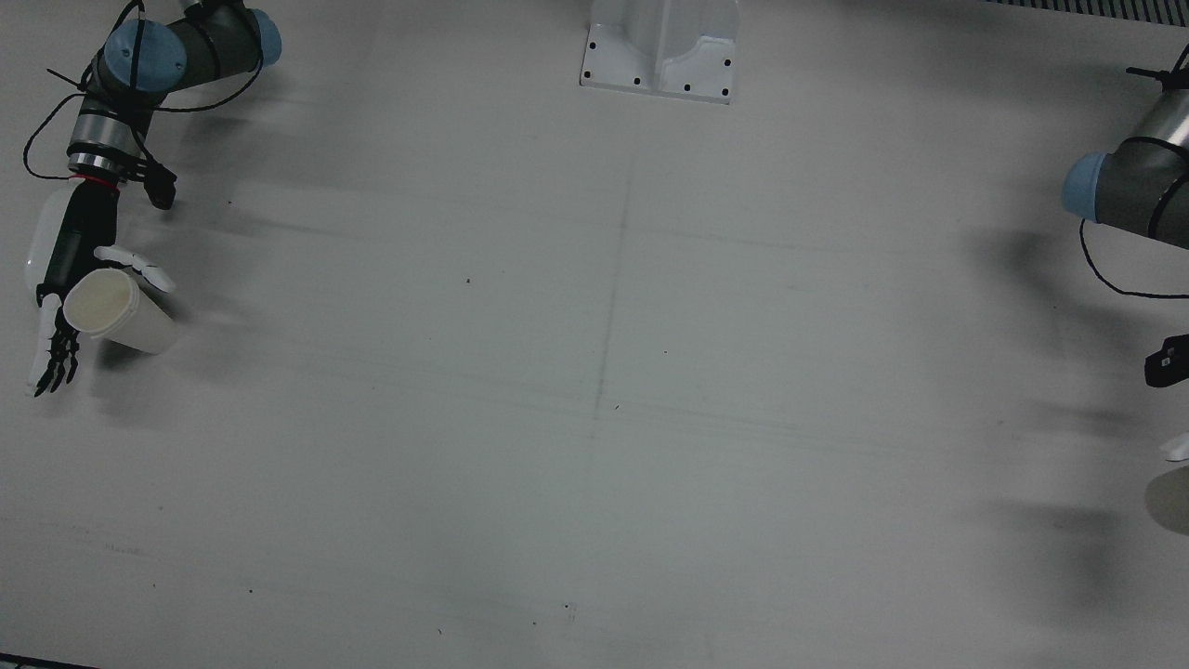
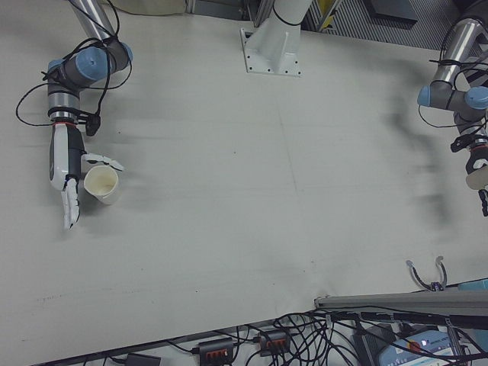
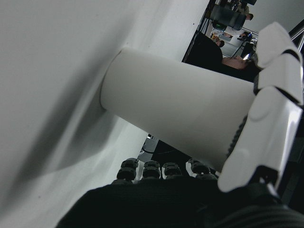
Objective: Pour water
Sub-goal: 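Close the right hand fingers around the white cup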
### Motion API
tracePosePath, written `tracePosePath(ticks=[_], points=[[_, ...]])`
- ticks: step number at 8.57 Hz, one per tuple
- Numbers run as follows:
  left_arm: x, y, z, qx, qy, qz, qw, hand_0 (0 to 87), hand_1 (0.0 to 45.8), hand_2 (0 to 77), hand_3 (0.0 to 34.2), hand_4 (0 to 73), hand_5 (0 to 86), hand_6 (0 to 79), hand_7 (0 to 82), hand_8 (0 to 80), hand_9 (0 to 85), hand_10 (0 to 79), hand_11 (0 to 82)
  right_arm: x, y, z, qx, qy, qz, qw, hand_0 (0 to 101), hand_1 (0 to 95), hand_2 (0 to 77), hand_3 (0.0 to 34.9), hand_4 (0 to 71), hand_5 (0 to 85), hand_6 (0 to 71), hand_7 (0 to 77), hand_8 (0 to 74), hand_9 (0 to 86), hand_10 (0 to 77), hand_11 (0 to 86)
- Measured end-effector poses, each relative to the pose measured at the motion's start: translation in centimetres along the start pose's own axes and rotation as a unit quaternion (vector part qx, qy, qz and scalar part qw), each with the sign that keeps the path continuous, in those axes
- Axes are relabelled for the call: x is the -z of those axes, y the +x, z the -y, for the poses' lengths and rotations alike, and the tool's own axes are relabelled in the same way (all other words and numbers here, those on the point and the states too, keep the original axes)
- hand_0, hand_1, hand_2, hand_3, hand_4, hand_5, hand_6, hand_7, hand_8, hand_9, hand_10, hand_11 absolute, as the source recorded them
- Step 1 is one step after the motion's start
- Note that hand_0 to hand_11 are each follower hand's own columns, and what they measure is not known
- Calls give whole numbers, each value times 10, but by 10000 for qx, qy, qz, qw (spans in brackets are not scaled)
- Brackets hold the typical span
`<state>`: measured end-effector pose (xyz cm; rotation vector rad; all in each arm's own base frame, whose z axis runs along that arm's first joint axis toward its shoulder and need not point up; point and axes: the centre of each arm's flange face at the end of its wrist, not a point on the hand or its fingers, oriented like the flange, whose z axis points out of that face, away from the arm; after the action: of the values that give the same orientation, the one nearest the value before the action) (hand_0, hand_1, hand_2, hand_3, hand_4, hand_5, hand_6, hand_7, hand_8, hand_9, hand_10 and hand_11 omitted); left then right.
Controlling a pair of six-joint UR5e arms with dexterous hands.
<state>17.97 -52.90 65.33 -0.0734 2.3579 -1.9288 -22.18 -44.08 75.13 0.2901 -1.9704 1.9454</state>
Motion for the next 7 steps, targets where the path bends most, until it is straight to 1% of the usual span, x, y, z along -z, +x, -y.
tracePosePath(ticks=[1, 3, 4, 5, 6, 7], points=[[1, 1, 1, -5, 8, -3, 10000, 458, 71, 278, 0, 415, 496, 136, 235, 104, 164, 82, 120, -2, 1, -3, -8, -12, 2, 10000, 478, 169, 169, 0, 49, 5, 33, 33, 33, 60, 44, 87], [1, 1, 2, -10, 16, -6, 10000, 457, 76, 273, 0, 415, 496, 136, 235, 104, 164, 82, 120, -3, 2, -5, -13, -21, 4, 10000, 478, 169, 169, 0, 38, 5, 33, 33, 33, 60, 49, 87], [2, 1, 2, -10, 17, -5, 10000, 458, 76, 267, 0, 415, 496, 136, 213, 104, 164, 82, 120, -4, 2, -6, -20, -26, 10, 10000, 478, 169, 169, 0, 38, 5, 33, 33, 33, 60, 49, 87], [2, 1, 2, -9, 15, -6, 10000, 458, 71, 267, 0, 415, 496, 136, 229, 87, 164, 82, 120, -5, 2, -7, -26, -30, 17, 10000, 478, 169, 169, 0, 38, 5, 33, 33, 33, 60, 49, 87], [1, 1, 1, -8, 13, -8, 10000, 458, 71, 267, 0, 415, 496, 136, 229, 93, 164, 82, 120, -5, 2, -7, -26, -26, 26, 10000, 478, 175, 180, 0, 44, 5, 38, 55, 33, 71, 49, 87], [1, 2, 1, -6, 13, -9, 10000, 458, 71, 267, 0, 415, 496, 136, 229, 93, 164, 82, 120, -5, 1, -7, -26, -22, 35, 10000, 489, 202, 185, 0, 76, 71, 54, 82, 60, 120, 65, 120]])
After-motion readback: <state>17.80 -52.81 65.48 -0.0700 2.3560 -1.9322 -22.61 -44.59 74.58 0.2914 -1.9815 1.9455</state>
